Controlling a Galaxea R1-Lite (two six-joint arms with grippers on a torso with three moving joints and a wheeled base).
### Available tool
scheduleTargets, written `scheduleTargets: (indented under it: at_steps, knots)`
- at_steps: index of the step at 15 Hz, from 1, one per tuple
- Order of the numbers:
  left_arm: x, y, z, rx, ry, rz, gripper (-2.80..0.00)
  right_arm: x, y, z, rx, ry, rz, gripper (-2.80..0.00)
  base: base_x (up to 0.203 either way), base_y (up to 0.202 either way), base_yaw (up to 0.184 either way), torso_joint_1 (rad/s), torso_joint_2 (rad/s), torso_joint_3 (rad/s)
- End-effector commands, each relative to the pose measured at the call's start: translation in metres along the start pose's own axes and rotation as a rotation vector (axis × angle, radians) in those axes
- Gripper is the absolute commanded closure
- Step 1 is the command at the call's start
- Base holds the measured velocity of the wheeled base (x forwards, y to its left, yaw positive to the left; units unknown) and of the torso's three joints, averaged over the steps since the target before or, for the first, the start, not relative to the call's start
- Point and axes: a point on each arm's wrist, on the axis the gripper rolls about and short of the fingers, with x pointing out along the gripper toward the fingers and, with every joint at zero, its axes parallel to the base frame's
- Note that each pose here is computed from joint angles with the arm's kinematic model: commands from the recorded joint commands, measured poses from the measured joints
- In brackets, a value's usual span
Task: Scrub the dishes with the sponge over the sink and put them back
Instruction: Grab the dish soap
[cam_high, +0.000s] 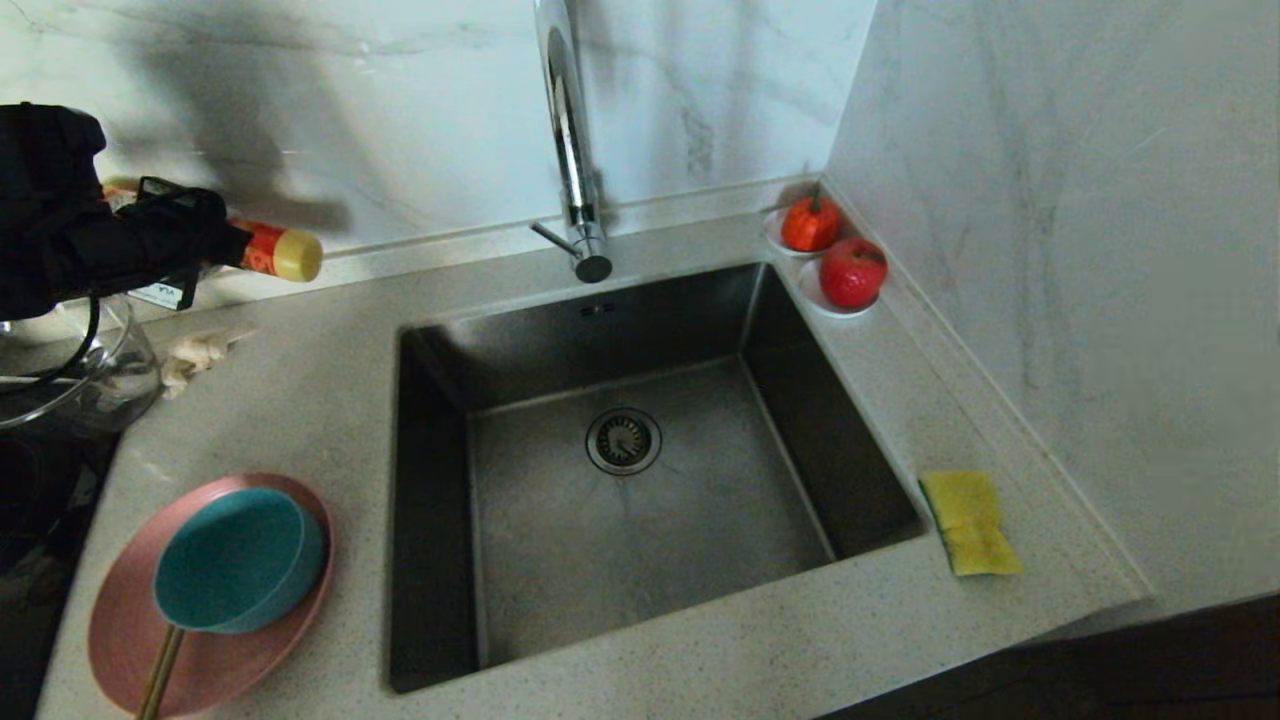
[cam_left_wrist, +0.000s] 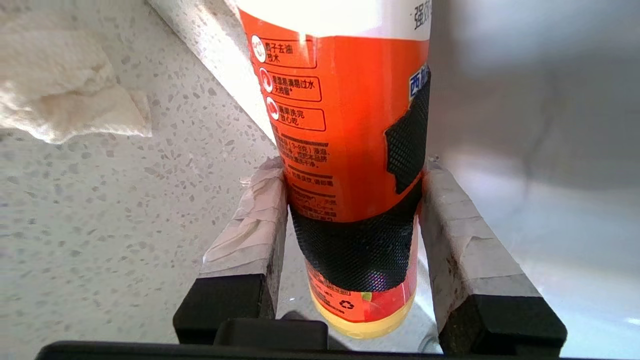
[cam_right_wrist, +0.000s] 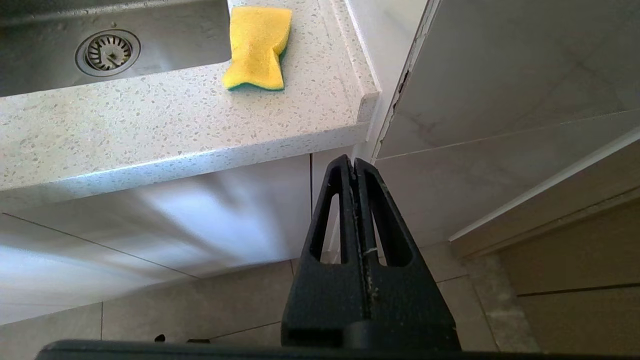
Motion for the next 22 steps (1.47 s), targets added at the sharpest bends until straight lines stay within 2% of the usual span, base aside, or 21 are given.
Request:
scheduleTargets:
  at_steps: [1,7,10,13,22]
  knots:
    - [-0.006,-0.003,0.001,0.034,-0.001,-0.005,0.0,0.0,0.0,0.0,0.0,0.0,0.0,0.0,0.0,0.0,0.0,0.0,0.0,0.0]
    - [-0.003,0.007,-0.005,0.152,-0.008,-0.014,0.0,0.0,0.0,0.0,0.0,0.0,0.0,0.0,0.0,0.0,0.0,0.0,0.0,0.0]
    - [-0.003,0.009,-0.007,0.192,-0.022,-0.024,0.0,0.0,0.0,0.0,0.0,0.0,0.0,0.0,0.0,0.0,0.0,0.0,0.0,0.0]
    - [-0.004,0.009,-0.006,0.263,-0.07,-0.035,0.0,0.0,0.0,0.0,0.0,0.001,0.0,0.0,0.0,0.0,0.0,0.0,0.0,0.0]
    - [0.002,0.016,-0.01,0.492,-0.097,-0.052,0.0,0.0,0.0,0.0,0.0,0.001,-0.001,0.0,0.0,0.0,0.0,0.0,0.0,0.0]
